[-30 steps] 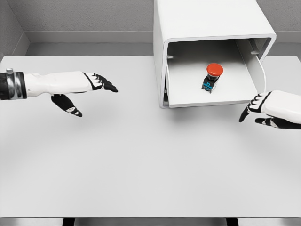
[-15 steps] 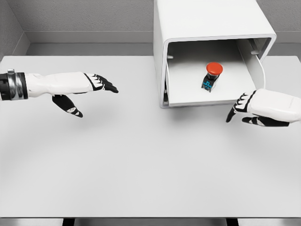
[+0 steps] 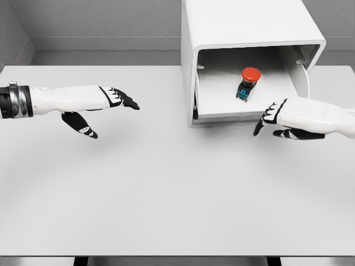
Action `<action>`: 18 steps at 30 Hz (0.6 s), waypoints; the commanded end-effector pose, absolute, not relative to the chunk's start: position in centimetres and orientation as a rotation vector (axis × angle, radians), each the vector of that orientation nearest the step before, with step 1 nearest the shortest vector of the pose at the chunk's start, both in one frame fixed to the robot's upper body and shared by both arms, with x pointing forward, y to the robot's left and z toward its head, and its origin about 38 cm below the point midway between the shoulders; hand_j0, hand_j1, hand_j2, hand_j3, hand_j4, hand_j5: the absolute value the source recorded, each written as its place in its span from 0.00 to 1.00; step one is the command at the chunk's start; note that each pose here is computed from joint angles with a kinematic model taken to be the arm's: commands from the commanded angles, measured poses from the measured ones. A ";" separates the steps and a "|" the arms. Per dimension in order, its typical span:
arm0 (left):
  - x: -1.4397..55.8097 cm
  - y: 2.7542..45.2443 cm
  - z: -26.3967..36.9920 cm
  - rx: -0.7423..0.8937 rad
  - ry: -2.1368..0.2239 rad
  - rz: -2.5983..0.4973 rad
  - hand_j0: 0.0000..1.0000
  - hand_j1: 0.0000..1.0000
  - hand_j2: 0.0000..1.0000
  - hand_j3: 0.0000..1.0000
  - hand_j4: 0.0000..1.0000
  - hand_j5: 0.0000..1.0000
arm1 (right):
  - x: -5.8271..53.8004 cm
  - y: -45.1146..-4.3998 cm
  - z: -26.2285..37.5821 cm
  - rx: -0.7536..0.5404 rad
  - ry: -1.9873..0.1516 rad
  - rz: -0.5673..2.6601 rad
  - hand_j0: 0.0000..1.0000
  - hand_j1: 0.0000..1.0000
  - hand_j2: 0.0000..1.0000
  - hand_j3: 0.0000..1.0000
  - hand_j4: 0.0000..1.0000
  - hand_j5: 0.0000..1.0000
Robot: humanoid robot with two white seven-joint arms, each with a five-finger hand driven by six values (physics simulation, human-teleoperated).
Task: Slide open multi-storey tabletop storage cabinets and put open load switch and slide close multi-storey tabletop storage cabinets
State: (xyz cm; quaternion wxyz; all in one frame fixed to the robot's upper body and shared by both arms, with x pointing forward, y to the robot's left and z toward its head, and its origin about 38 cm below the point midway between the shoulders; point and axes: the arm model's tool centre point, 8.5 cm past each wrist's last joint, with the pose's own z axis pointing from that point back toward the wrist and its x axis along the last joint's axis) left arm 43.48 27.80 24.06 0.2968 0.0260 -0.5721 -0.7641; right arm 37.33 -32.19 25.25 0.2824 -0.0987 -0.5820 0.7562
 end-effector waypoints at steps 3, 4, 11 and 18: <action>43.5 27.8 24.1 0.065 -1.524 -2.024 1.00 1.00 1.00 1.00 1.00 1.00 | 38.3 -31.9 24.0 -0.234 -1.546 1.999 0.60 0.60 0.60 0.60 0.60 0.60; 43.5 27.8 24.1 0.065 -1.524 -2.024 1.00 1.00 1.00 1.00 1.00 1.00 | 38.8 -31.6 23.8 -0.233 -1.542 2.005 0.60 0.60 0.60 0.60 0.60 0.60; 43.4 27.7 24.0 0.059 -1.526 -2.024 1.00 1.00 1.00 1.00 1.00 1.00 | 41.0 -31.0 24.0 -0.239 -1.561 1.972 0.62 0.62 0.62 0.62 0.62 0.62; 43.4 27.6 23.9 0.056 -1.526 -2.025 1.00 1.00 1.00 1.00 1.00 1.00 | 43.2 -29.5 24.4 -0.249 -1.583 1.968 0.63 0.63 0.63 0.63 0.63 0.63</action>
